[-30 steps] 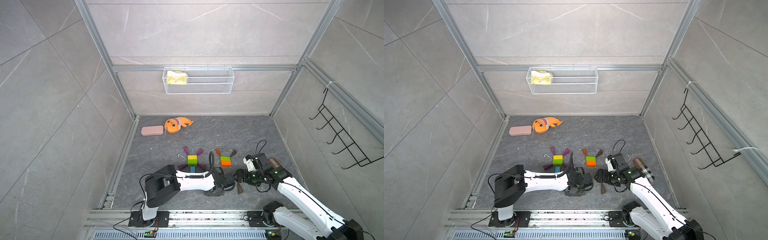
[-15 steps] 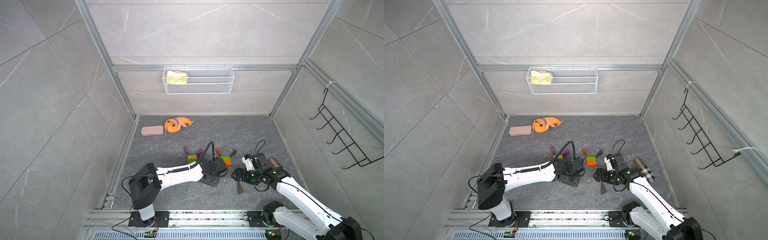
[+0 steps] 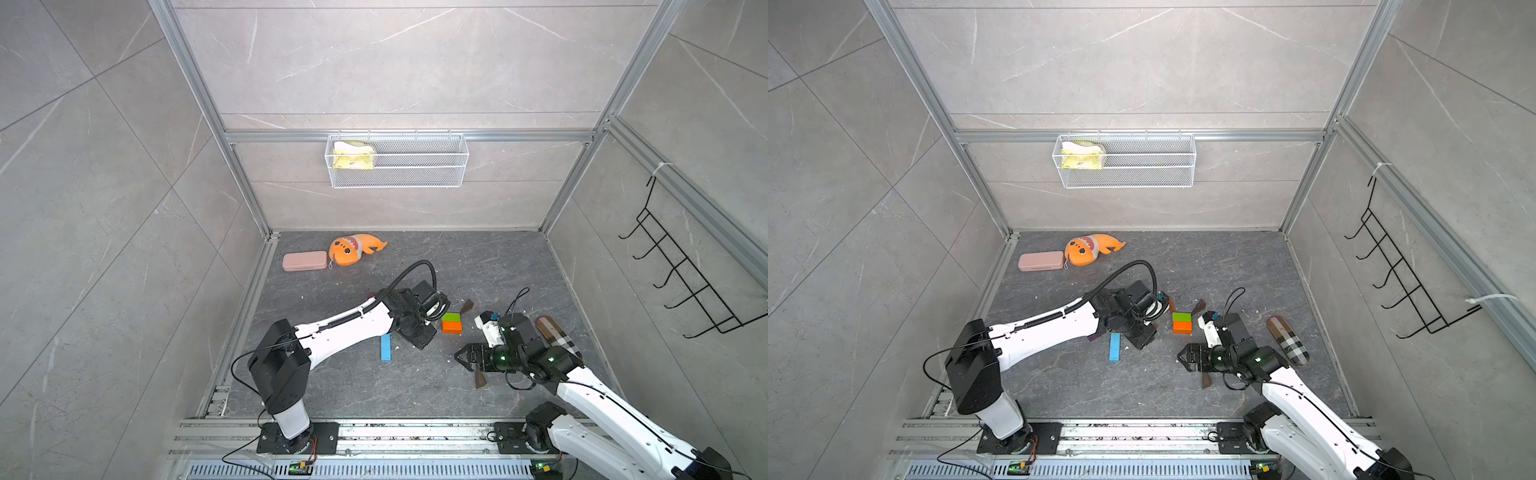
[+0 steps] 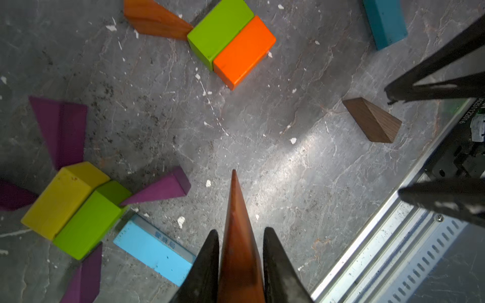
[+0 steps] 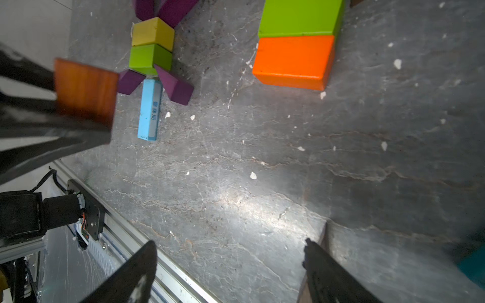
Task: Assemble a small pinwheel with building blocks
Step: Assemble the building block at the center of the board.
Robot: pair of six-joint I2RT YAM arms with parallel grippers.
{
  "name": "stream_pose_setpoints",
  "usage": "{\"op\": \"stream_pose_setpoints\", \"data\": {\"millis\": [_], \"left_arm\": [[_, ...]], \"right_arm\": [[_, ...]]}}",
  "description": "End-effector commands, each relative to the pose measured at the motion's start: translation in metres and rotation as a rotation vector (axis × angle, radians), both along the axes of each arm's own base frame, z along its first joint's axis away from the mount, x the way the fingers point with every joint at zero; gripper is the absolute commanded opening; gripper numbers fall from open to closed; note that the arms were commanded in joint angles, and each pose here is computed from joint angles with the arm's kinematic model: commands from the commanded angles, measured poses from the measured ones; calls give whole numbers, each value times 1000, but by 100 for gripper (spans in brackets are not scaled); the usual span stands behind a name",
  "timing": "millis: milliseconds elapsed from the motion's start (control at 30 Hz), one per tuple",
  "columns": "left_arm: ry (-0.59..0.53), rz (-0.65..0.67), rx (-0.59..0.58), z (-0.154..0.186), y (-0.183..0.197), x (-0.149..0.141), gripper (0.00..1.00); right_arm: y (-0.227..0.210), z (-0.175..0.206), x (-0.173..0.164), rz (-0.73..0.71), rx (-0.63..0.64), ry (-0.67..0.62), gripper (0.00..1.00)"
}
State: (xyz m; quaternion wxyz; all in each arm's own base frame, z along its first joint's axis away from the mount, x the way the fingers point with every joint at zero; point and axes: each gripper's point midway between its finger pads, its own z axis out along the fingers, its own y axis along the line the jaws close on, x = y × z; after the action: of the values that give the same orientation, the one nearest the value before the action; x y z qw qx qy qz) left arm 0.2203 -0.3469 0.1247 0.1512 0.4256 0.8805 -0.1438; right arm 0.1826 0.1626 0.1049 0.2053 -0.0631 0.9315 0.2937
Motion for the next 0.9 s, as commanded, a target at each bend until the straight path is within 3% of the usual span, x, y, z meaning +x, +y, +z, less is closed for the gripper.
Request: {"op": "stream_pose_setpoints", "data": {"millis": [0, 233, 867], "left_arm": [[-18, -114, 6, -3, -11, 9, 8], [-34, -99, 19, -28, -18, 32, 9], [-5, -124, 44, -67, -34, 44, 9]], "right_arm": [[3, 4, -1, 33, 9, -32, 88], [4, 4, -6, 41, 27, -14, 88], [4, 0, -7, 38, 15, 6, 88]]}}
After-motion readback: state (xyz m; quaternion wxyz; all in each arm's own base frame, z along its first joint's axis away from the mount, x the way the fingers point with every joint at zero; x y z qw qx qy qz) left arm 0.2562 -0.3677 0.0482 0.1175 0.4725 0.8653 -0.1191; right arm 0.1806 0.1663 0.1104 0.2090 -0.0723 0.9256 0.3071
